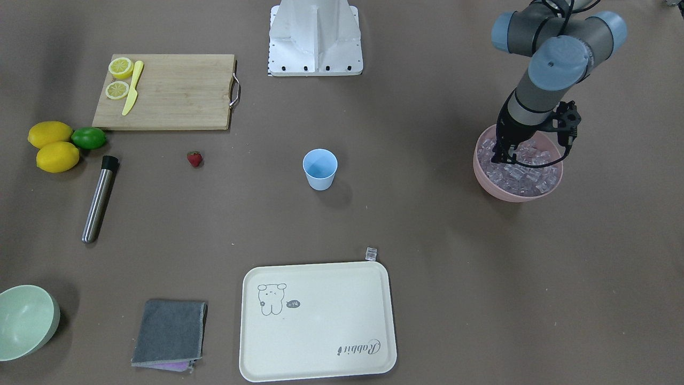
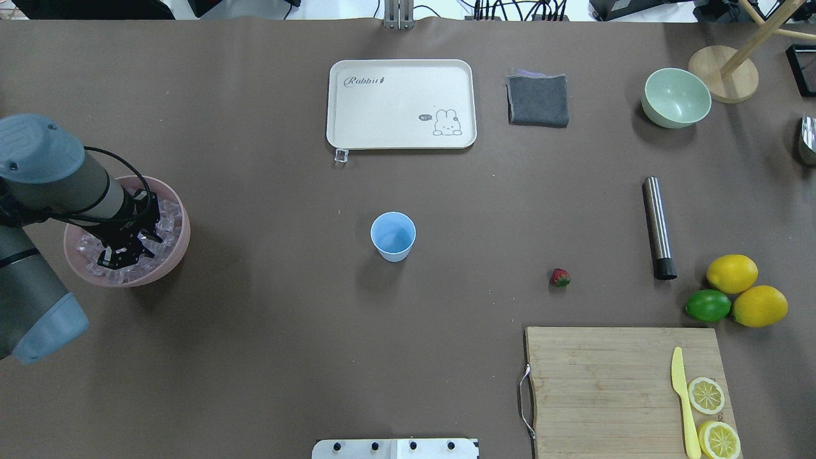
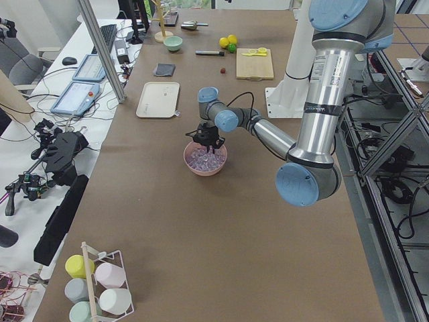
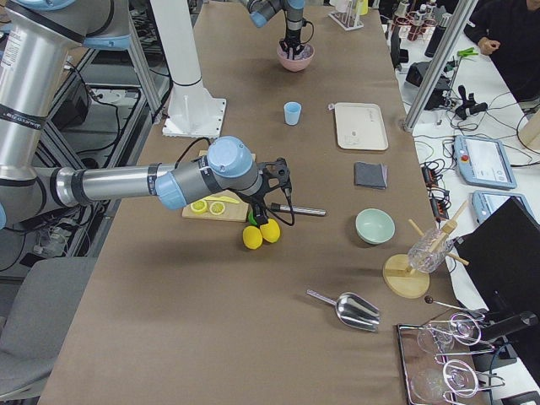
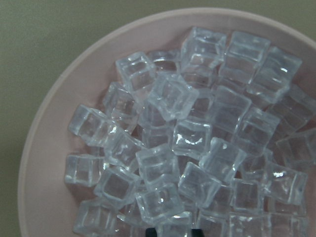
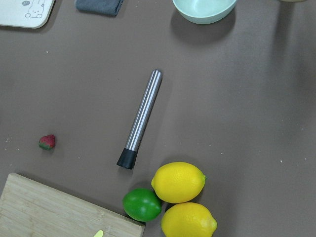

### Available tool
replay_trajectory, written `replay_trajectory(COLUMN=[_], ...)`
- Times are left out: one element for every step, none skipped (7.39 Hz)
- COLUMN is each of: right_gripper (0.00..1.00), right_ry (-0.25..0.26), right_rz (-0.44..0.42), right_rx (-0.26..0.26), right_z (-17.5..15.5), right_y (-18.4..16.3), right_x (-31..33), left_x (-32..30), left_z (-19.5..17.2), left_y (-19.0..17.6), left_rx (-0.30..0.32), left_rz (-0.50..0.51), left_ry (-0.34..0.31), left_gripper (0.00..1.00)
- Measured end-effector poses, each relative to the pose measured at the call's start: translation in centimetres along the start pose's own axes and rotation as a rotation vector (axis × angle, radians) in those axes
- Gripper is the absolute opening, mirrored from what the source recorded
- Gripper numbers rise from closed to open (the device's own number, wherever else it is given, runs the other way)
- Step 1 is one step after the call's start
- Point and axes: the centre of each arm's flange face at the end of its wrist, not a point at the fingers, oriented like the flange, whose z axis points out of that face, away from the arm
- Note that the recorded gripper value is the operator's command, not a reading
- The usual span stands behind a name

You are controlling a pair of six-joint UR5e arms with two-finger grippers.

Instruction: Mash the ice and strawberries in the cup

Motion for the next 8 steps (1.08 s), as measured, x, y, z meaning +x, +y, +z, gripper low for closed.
replay_trajectory(right_gripper=[1.00, 1.00, 1.00, 1.00, 1.00, 1.00, 1.00, 1.00], right_ry=[0.000, -0.002, -0.005, -0.006, -0.007, -0.007, -0.007, -0.007], right_rz=[0.001, 0.003, 0.005, 0.006, 0.009, 0.012, 0.014, 0.016], right_rx=[-0.001, -0.003, -0.006, -0.007, -0.009, -0.011, -0.012, -0.013], right_z=[0.0, 0.1, 0.2, 0.2, 0.3, 0.4, 0.4, 0.5], right_y=[0.0, 0.0, 0.1, 0.1, 0.1, 0.1, 0.2, 0.2], right_x=[0.0, 0.1, 0.1, 0.2, 0.3, 0.4, 0.5, 0.6], left_x=[0.1, 0.1, 0.1, 0.8, 2.3, 3.9, 5.1, 5.8], left_z=[-1.4, -3.1, -4.7, -6.5, -8.7, -11.1, -13.1, -14.2], left_y=[0.0, 0.1, 0.6, 2.3, 5.0, 8.6, 12.9, 17.0], left_rx=[-0.012, -0.018, -0.025, -0.038, -0.056, -0.080, -0.108, -0.133], left_rz=[-0.011, -0.017, -0.013, 0.000, 0.019, 0.048, 0.090, 0.133], left_ry=[-0.005, -0.008, -0.001, 0.013, 0.034, 0.058, 0.076, 0.084], left_gripper=[0.00, 0.00, 0.00, 0.00, 0.00, 0.00, 0.00, 0.00])
